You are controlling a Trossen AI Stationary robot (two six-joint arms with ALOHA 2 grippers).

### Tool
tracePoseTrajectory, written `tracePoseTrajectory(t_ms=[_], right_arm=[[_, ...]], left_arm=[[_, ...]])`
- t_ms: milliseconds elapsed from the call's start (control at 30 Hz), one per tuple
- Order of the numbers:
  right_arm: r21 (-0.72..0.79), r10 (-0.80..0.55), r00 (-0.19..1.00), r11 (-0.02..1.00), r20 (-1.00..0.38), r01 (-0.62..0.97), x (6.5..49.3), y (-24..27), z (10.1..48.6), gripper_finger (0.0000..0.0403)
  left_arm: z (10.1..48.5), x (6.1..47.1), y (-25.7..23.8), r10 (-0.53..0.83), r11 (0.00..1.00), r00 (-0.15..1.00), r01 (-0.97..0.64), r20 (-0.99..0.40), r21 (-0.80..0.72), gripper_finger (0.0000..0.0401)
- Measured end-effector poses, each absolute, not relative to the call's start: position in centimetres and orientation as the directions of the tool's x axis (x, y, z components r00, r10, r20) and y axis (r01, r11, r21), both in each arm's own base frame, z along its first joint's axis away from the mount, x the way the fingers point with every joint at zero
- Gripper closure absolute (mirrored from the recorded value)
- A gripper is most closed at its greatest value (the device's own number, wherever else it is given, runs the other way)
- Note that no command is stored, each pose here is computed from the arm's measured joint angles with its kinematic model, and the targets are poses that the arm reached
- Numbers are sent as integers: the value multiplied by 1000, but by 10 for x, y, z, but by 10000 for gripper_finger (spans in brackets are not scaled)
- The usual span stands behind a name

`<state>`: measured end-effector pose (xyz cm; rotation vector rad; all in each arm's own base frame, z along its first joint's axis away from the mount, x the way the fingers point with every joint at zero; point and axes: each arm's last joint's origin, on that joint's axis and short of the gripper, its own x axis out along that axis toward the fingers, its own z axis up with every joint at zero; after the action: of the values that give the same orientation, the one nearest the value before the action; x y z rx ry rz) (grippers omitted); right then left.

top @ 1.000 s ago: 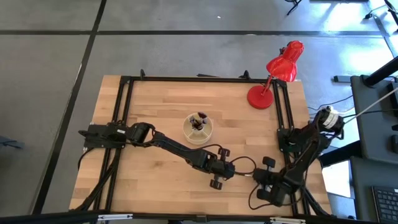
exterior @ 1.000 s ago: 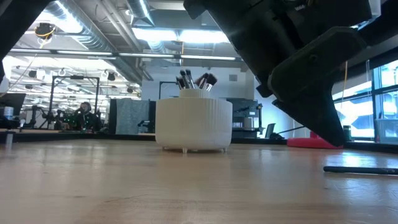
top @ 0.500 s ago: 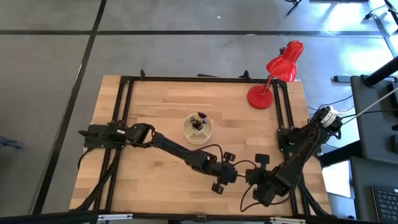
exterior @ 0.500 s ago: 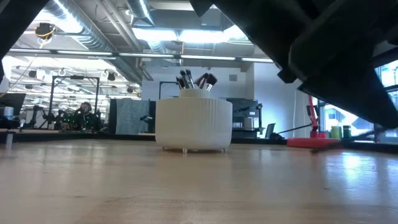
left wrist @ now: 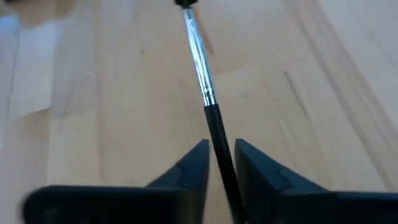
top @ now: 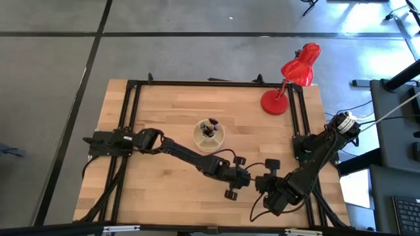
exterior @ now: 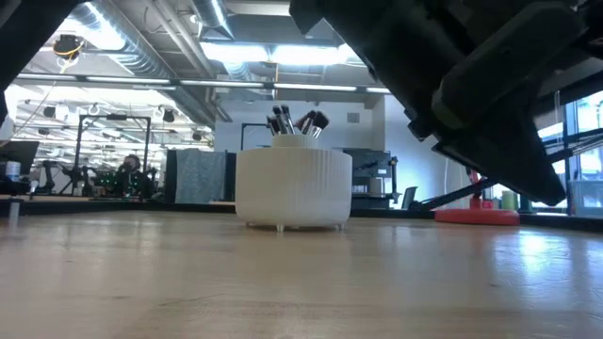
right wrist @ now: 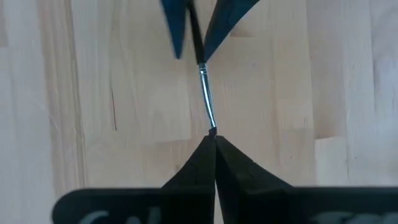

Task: Put items in baskets/containers
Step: Put the eyeshadow brush into the white organizer

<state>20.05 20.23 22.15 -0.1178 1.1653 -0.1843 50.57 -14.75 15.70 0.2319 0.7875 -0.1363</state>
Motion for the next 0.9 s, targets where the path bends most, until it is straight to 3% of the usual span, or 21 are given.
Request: tracePoseTrajectory(t_ms=[133, 367, 600, 733, 900], right_arm=[[-165, -199, 383, 979, -902, 121, 201, 203, 222, 399], [-77, -255, 471, 928, -845, 365, 202, 199, 229, 323], [-22, -397, 522, 811, -755, 585, 177, 191, 244, 240], [40, -409, 605, 806, -683, 590, 166, 197, 247, 226], [87, -286, 630, 866, -722, 493, 156, 215, 246, 224]], left_arm=[[157, 506, -146, -34, 968, 701, 201, -713, 151, 387], [159, 507, -148, -16, 978, 718, 157, -696, 139, 389], [161, 508, -145, 10, 995, 724, 62, -689, 79, 387], [169, 506, -142, 18, 998, 726, 30, -687, 57, 387], [190, 498, -144, 102, 992, 734, -24, -672, 124, 387]])
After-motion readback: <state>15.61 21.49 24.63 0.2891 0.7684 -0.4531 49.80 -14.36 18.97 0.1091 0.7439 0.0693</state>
